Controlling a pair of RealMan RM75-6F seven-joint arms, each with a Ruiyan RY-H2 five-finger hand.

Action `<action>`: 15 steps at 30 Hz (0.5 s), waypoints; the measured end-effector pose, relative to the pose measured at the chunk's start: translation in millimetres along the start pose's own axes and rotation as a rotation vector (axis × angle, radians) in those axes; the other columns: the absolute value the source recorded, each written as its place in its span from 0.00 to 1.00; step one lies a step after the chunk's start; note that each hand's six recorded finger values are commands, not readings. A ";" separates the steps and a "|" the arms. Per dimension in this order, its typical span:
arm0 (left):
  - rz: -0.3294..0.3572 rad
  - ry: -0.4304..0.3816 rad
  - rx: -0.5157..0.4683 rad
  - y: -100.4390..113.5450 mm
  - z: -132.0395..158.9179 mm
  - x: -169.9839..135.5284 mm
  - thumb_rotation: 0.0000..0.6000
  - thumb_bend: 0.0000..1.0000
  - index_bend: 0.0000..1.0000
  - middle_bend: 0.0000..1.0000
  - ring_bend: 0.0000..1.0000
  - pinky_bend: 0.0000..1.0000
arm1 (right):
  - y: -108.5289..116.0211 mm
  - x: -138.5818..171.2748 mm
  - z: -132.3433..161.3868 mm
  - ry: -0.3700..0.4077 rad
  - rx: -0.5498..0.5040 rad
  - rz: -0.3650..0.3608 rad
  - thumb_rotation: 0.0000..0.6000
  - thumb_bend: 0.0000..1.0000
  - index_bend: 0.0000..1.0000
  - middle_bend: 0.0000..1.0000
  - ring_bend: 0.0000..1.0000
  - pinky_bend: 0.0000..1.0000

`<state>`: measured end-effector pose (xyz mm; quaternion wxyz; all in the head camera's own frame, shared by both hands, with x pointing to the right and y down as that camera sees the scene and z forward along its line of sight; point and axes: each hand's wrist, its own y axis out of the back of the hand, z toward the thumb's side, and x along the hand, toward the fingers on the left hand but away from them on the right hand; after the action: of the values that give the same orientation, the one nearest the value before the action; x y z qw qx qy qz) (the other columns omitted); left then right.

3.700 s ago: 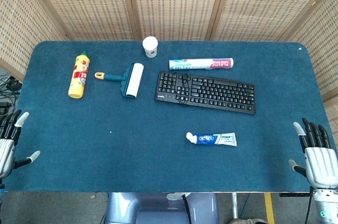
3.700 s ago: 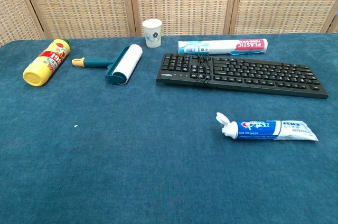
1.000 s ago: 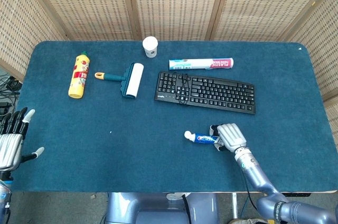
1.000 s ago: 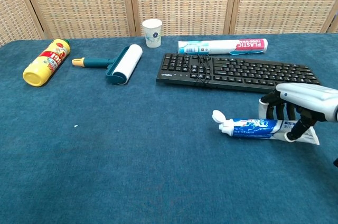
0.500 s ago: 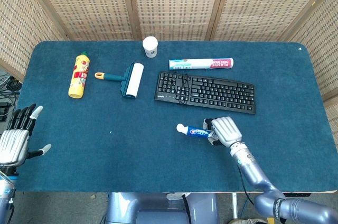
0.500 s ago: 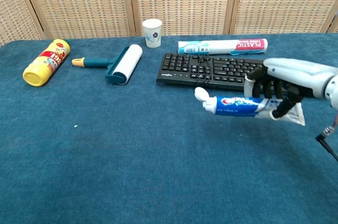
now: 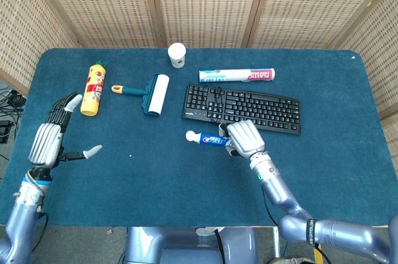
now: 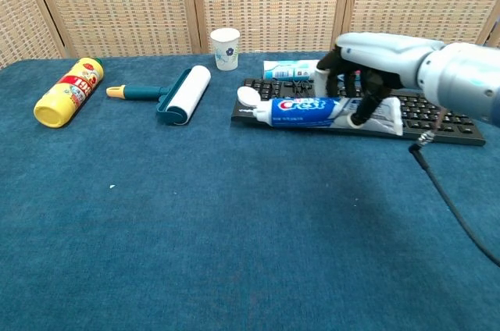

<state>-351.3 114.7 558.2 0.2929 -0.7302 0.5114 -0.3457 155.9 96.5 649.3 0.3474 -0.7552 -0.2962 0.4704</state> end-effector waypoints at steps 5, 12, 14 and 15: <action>-0.031 -0.035 -0.143 -19.4 22.7 23.9 0.53 0.00 0.00 0.00 0.00 0.00 | 4.5 -9.8 21.7 0.011 -0.008 -0.003 1.00 0.75 0.70 0.68 0.58 0.65; -0.097 -0.049 -0.308 -60.7 51.5 50.8 0.49 0.00 0.00 0.00 0.00 0.00 | 6.2 -17.6 37.7 0.008 -0.014 -0.006 1.00 0.75 0.70 0.69 0.58 0.65; -0.104 -0.044 -0.351 -68.4 55.4 55.0 0.43 0.00 0.00 0.00 0.00 0.00 | 6.8 -19.0 40.2 0.007 -0.015 -0.006 1.00 0.75 0.70 0.69 0.58 0.65; -0.105 -0.040 -0.382 -71.5 57.0 57.5 0.42 0.00 0.00 0.00 0.00 0.00 | 7.3 -19.8 41.4 0.006 -0.017 -0.007 1.00 0.75 0.70 0.69 0.58 0.65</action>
<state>-252.8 86.1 592.2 0.1407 -0.8048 0.5231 -0.2424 111.2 87.1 640.3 0.3433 -0.7585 -0.3019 0.4645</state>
